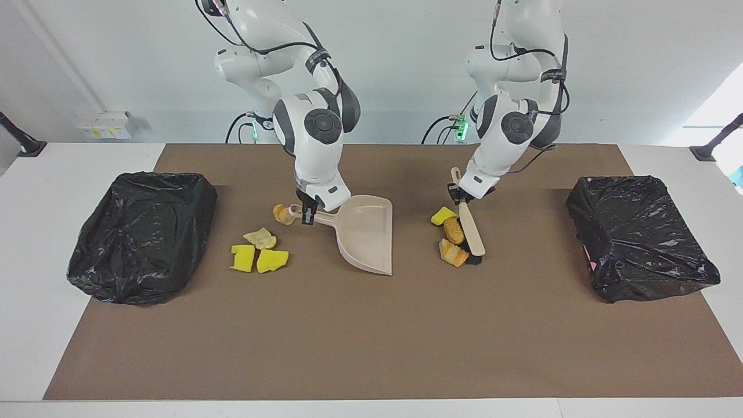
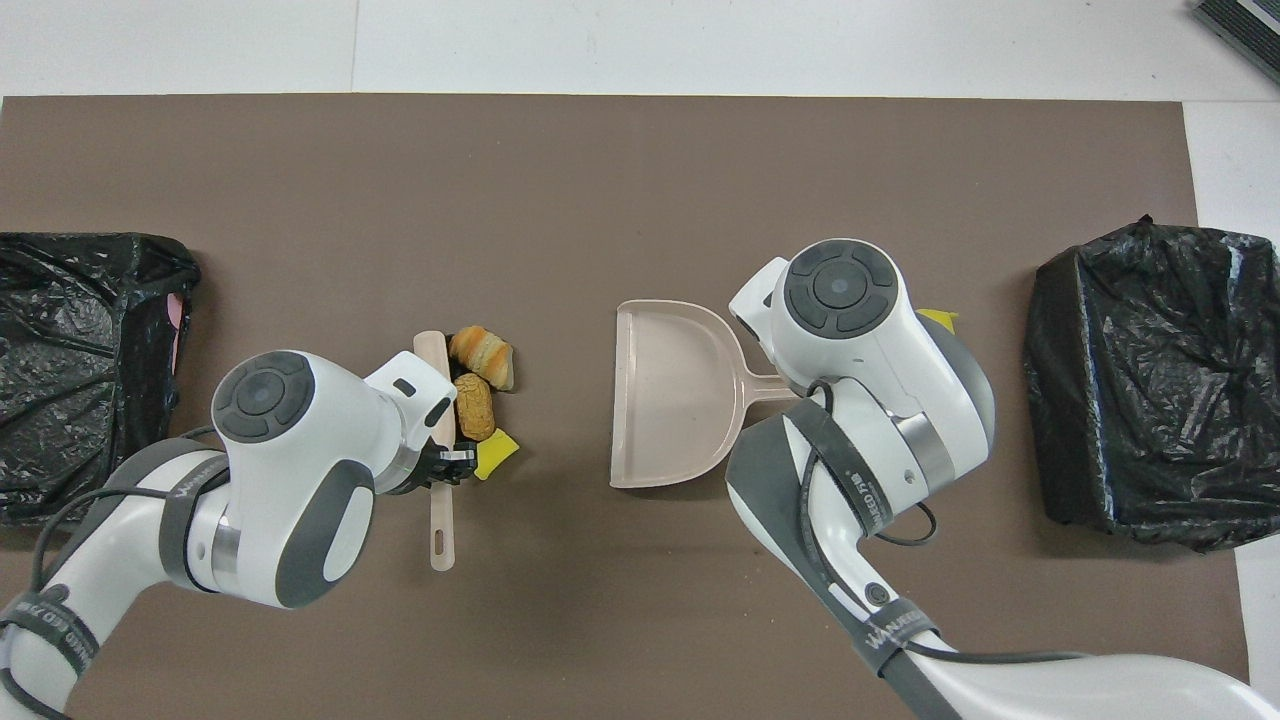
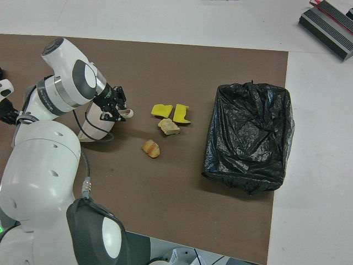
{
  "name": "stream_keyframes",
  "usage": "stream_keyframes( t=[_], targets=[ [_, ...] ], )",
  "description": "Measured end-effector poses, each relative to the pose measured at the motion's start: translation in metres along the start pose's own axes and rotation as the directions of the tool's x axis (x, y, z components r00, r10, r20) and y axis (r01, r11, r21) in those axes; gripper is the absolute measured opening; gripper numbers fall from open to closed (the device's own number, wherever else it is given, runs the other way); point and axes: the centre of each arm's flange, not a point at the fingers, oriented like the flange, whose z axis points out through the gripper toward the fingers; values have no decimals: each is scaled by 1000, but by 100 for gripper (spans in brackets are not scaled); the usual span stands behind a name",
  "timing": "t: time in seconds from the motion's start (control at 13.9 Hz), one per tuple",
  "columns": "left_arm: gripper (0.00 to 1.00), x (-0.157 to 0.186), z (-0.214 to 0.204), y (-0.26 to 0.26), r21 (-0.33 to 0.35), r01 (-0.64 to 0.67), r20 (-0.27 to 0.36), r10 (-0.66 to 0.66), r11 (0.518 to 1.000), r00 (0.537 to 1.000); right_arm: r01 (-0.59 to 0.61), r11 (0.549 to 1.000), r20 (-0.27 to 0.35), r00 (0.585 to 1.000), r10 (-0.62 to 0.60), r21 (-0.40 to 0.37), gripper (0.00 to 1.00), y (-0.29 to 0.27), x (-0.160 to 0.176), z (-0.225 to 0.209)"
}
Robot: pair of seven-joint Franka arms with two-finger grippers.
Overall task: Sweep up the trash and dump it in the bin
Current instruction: 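Sweep the bread and sponge into the dustpan with the left gripper's brush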
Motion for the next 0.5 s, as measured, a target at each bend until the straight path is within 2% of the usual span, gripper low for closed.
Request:
stream_keyframes(
  t=[0.5],
  targets=[
    [25,-36,7,67,-135,7,32,-3,991,999,28,998,-26,999,-29,-57,32,-8,11,12]
  ],
)
